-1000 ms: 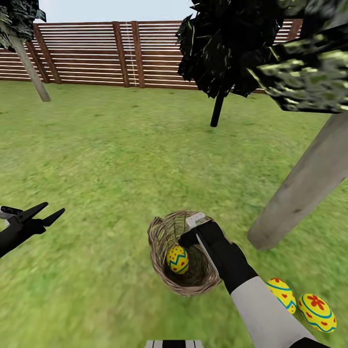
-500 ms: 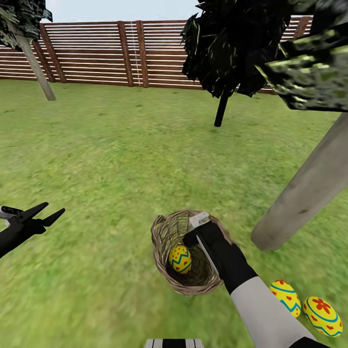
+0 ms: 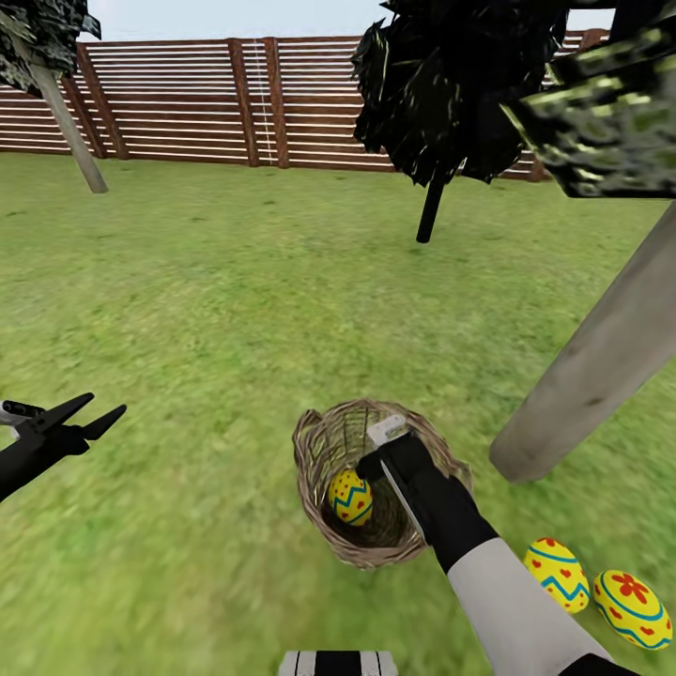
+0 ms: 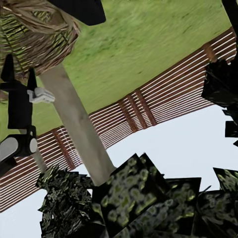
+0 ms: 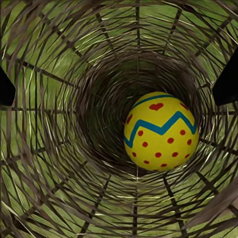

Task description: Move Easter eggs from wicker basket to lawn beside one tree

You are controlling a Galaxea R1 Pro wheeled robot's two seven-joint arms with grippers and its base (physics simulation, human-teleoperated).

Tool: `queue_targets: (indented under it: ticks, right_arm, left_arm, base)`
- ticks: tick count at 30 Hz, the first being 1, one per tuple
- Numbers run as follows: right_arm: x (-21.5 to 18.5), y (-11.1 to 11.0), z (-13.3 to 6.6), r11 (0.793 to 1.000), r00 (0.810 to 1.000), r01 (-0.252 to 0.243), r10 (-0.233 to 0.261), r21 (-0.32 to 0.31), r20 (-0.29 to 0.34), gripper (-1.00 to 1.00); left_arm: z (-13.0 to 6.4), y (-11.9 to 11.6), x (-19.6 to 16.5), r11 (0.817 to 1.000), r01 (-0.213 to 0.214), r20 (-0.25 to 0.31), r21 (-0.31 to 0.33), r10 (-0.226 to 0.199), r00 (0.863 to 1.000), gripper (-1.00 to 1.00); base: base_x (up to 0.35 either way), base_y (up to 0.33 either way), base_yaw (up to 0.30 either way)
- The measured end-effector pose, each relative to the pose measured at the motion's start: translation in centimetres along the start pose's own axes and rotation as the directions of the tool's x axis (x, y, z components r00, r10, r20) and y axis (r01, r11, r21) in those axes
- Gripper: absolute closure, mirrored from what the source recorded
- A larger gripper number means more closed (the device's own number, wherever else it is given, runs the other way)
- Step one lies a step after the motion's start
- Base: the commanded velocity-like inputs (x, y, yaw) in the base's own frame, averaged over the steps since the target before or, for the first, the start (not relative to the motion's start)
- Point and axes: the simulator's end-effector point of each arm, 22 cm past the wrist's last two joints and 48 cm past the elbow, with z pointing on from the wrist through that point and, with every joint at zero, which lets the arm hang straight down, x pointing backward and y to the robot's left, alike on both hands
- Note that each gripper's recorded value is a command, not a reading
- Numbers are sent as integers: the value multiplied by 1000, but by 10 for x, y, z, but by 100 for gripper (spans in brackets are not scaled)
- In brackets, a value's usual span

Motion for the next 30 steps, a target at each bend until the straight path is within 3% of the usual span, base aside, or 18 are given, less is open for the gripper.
queue_targets:
  ticks: [10,16,24,30]
  right_arm:
    - [8,7,18,1000,1000,3,-3,-7,28,-100]
    - [5,25,29,998,996,63,-62,-20,59,-100]
    - [46,44,62,996,996,73,-76,-59,-42,-100]
    - [64,47,83,994,993,77,-83,-72,-78,-100]
  left_arm:
    - [-8,18,12,1000,2,0,-2,-2,1000,-100]
    - [-10,32,17,1000,17,-5,-20,-17,1000,-100]
    - [-12,50,23,998,39,-10,-43,-40,999,-100]
    - [-13,64,28,997,55,-14,-60,-56,998,-100]
  base:
    - [0,0,0]
    - [0,0,0]
    - [0,0,0]
    - [0,0,0]
